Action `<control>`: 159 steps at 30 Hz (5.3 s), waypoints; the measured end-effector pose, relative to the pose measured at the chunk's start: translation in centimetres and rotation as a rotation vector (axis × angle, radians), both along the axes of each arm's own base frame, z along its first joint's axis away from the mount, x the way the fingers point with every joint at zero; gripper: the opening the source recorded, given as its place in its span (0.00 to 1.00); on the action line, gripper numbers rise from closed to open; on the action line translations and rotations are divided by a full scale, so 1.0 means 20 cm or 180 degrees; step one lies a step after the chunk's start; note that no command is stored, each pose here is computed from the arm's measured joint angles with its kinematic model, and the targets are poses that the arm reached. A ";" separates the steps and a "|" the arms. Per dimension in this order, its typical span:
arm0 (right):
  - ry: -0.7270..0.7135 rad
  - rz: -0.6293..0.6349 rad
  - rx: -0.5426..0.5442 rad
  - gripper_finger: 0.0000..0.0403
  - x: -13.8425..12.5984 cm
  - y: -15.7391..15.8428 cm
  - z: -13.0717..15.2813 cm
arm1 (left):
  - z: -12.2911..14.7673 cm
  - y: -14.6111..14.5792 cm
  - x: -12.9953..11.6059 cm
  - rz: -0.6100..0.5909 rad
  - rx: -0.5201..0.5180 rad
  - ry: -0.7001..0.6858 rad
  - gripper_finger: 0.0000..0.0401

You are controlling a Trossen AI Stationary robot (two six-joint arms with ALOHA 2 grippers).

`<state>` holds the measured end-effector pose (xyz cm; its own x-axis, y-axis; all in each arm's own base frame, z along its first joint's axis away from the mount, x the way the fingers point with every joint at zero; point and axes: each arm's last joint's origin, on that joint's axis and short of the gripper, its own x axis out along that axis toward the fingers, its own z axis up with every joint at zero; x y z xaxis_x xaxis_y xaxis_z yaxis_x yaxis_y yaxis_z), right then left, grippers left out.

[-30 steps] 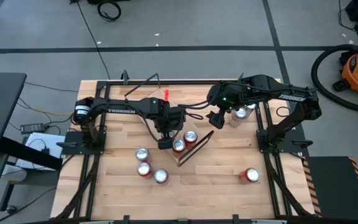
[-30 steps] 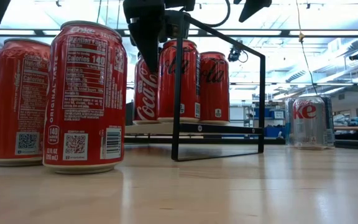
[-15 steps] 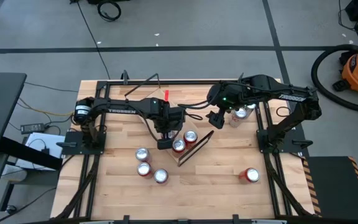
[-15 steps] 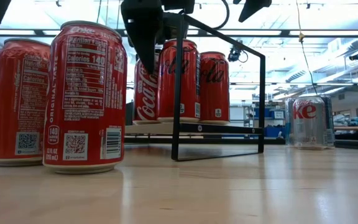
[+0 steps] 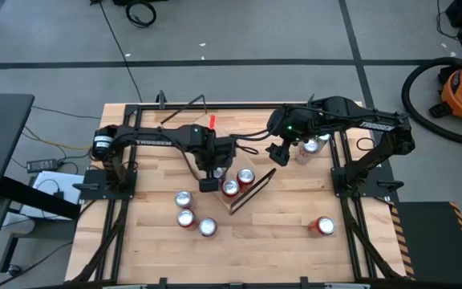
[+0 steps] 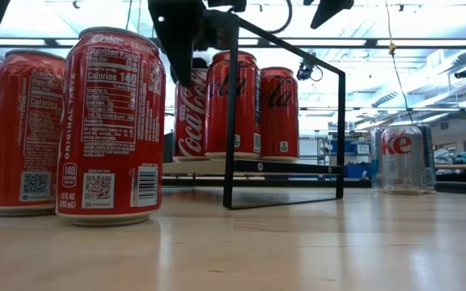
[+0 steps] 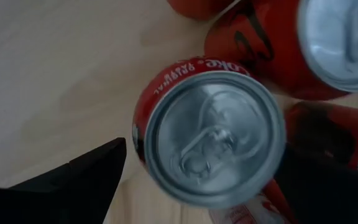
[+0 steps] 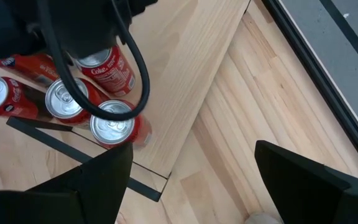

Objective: Place canned beverage on shelf
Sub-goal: Put the red and white soda can on the shelf aligned with the other red and white soda can

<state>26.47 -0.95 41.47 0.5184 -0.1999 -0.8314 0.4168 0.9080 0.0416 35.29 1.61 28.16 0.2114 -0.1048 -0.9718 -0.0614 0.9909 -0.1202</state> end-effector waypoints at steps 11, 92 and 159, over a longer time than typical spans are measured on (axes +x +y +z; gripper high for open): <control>0.0001 -0.0001 0.0001 0.86 0.00 0.00 0.00 | 0.15 -0.02 -0.16 0.0161 -0.0001 0.0094 0.99; -0.0177 0.0009 -0.0232 0.86 0.02 0.09 0.02 | -0.28 -0.90 -0.09 -0.1048 0.0194 -0.0592 0.99; -0.0195 -0.0032 -0.0289 0.86 0.02 0.09 0.02 | 0.48 0.21 -0.15 0.0495 0.0214 0.0001 0.76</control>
<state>26.85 0.87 41.82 0.5653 -0.2784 -0.7765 0.4250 0.9051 -0.0150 32.26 5.91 37.70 0.2196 -0.0056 -0.9756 -0.2147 0.9752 -0.0540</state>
